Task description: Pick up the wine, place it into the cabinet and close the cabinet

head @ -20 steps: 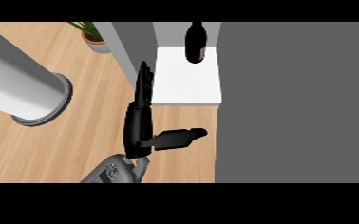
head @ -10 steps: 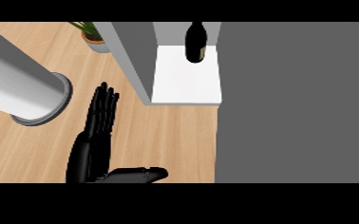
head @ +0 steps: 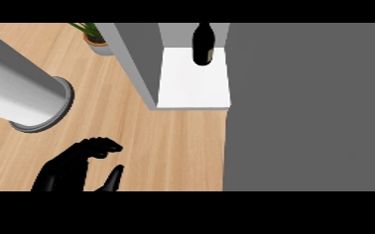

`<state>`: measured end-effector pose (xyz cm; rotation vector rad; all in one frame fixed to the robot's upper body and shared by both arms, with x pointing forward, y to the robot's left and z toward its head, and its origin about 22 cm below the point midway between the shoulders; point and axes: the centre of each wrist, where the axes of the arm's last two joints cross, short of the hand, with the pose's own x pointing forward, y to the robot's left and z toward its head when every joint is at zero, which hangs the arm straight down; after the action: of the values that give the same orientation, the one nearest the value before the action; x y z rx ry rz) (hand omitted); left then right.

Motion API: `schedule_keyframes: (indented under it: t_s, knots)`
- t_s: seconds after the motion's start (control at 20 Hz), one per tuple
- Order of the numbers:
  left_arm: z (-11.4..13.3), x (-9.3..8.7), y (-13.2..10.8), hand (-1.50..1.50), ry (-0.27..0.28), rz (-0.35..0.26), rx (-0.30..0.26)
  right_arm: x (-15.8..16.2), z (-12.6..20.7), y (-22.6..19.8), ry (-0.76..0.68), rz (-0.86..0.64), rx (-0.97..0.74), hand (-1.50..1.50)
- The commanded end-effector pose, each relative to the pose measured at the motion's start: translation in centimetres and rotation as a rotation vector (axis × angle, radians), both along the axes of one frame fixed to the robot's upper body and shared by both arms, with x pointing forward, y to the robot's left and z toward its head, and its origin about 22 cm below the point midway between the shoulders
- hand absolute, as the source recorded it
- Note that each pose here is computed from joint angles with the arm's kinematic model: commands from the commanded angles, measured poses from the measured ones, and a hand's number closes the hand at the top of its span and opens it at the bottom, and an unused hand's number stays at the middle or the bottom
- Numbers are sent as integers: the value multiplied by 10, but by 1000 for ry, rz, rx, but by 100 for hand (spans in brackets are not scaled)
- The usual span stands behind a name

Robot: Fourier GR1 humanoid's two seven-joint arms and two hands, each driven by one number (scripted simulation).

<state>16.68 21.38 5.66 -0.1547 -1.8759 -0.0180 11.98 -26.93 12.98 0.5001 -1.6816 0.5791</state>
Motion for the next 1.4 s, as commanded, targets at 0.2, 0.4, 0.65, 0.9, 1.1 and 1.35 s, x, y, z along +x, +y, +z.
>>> schedule_keyframes:
  t_s: [0.2,0.4,0.65,0.9,1.1,1.35]
  knots:
    - [-2,-13,41,150,-9,2,9,-24,26,15,-86,58,-30,150]
    - [7,-9,63,150,-10,-38,-1,4,15,24,-8,152,61,150]
    - [-3,-11,78,150,-18,-34,14,6,26,41,-11,267,86,150]
    - [12,-21,82,150,-24,-37,23,4,37,64,-48,363,83,150]
    - [16,-24,93,150,4,-53,5,8,49,94,-67,357,131,150]
    - [-1,-31,94,150,-10,-27,2,34,62,149,-52,393,113,150]
